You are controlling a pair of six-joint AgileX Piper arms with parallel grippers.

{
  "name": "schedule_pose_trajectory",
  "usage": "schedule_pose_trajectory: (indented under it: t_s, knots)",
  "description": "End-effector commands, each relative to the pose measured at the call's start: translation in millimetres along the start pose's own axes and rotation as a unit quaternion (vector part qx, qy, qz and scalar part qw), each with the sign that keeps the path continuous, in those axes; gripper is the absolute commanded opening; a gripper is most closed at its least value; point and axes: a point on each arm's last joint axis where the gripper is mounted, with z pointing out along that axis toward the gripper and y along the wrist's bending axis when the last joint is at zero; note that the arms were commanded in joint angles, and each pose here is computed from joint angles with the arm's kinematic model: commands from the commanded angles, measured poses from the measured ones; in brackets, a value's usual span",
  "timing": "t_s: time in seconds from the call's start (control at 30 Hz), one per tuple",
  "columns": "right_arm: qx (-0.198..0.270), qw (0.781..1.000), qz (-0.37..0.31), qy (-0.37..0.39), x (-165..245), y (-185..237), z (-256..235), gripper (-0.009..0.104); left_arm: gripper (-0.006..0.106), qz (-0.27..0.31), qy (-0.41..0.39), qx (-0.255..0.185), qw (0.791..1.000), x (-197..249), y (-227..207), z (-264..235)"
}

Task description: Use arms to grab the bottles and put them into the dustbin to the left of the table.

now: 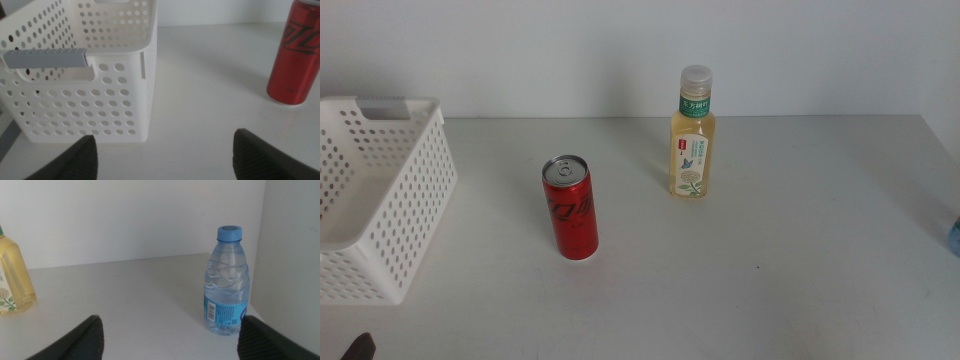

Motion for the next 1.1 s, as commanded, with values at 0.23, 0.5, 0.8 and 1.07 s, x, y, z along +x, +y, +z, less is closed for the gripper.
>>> schedule_pose_trajectory:
  t_s: [0.23, 0.5, 0.8, 1.07]
  knots:
    - [-0.004, 0.999, -0.009, -0.05, -10.6, 1.0, -2.6, 0.094, 0.091, -0.018, -0.032, 0.064, 0.997, -42.8, -11.9, 22.5]
    - [-0.004, 0.999, -0.009, -0.05, -10.6, 1.0, -2.6, 0.094, 0.091, 0.007, -0.046, 0.14, 0.989, -53.2, -37.5, 59.7]
    - [-0.004, 0.999, -0.009, -0.05, -10.6, 1.0, -2.6, 0.094, 0.091, 0.017, -0.038, 0.159, 0.986, -41.4, -51.9, 89.0]
    - [-0.004, 0.999, -0.009, -0.05, -10.6, 1.0, -2.6, 0.094, 0.091, 0.014, -0.061, 0.16, 0.985, -33.4, -52.5, 92.8]
